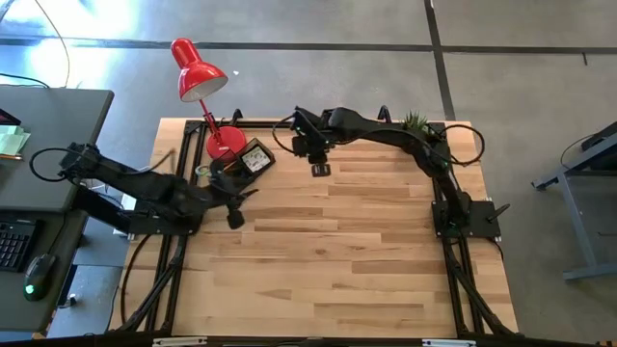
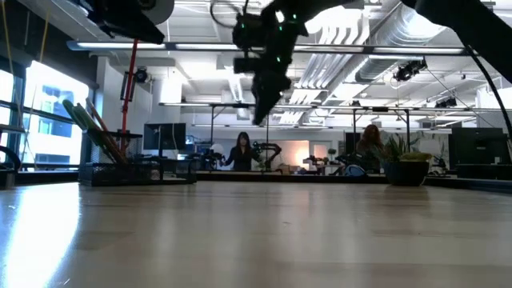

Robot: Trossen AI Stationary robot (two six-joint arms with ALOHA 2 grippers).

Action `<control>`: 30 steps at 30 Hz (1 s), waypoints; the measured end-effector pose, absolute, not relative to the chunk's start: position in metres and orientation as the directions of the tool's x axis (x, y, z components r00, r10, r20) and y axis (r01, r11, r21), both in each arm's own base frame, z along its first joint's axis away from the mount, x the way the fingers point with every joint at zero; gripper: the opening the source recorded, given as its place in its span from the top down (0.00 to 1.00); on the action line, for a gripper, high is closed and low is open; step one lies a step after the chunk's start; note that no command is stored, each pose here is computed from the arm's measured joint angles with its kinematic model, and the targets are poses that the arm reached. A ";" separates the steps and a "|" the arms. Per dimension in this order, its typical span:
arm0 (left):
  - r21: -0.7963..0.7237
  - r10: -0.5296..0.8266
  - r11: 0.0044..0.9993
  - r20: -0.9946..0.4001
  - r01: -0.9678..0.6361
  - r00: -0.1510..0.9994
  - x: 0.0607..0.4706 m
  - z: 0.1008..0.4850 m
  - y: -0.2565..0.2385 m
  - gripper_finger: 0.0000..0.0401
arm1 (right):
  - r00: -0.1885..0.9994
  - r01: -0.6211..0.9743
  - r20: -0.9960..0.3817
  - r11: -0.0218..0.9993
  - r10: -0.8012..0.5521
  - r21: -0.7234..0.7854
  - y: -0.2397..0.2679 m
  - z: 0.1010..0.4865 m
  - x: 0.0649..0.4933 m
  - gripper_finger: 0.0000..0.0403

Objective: Pick and place office supplies into organizer
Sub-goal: Adjust the green sticky notes in the desk organizer

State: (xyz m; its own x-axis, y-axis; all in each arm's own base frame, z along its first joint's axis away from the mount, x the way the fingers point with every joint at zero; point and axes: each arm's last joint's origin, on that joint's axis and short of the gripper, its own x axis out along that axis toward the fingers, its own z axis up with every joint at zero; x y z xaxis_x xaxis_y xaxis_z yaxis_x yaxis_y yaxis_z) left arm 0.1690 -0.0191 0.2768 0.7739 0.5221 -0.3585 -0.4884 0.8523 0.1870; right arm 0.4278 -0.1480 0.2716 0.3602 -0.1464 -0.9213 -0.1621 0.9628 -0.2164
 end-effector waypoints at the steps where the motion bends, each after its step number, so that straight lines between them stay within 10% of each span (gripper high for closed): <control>1: 0.219 0.537 0.843 -0.389 -0.491 0.749 0.174 0.276 -0.020 0.76 | 0.335 -0.137 -0.926 0.963 -0.174 -0.230 -0.152 0.267 0.425 0.71; 13: 0.309 0.568 0.802 -0.657 -0.510 0.495 0.202 0.257 0.007 0.76 | 0.365 0.163 -0.877 0.949 -0.312 -0.270 -0.167 0.266 0.376 0.71; 30: 0.274 0.533 0.774 -0.768 -0.572 0.354 0.222 0.228 0.090 0.76 | 0.781 0.258 -0.490 0.915 -0.386 -0.310 -0.070 0.223 0.264 0.71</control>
State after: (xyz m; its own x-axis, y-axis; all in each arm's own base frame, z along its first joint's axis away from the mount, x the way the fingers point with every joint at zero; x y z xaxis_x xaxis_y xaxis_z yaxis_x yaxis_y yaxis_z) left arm 0.2224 0.0899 0.2279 0.3537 0.5333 -0.7684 -0.5715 0.7736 0.2737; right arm 0.2644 -0.0703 0.2229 0.7813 -0.3860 -0.4904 0.2578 0.9152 -0.3098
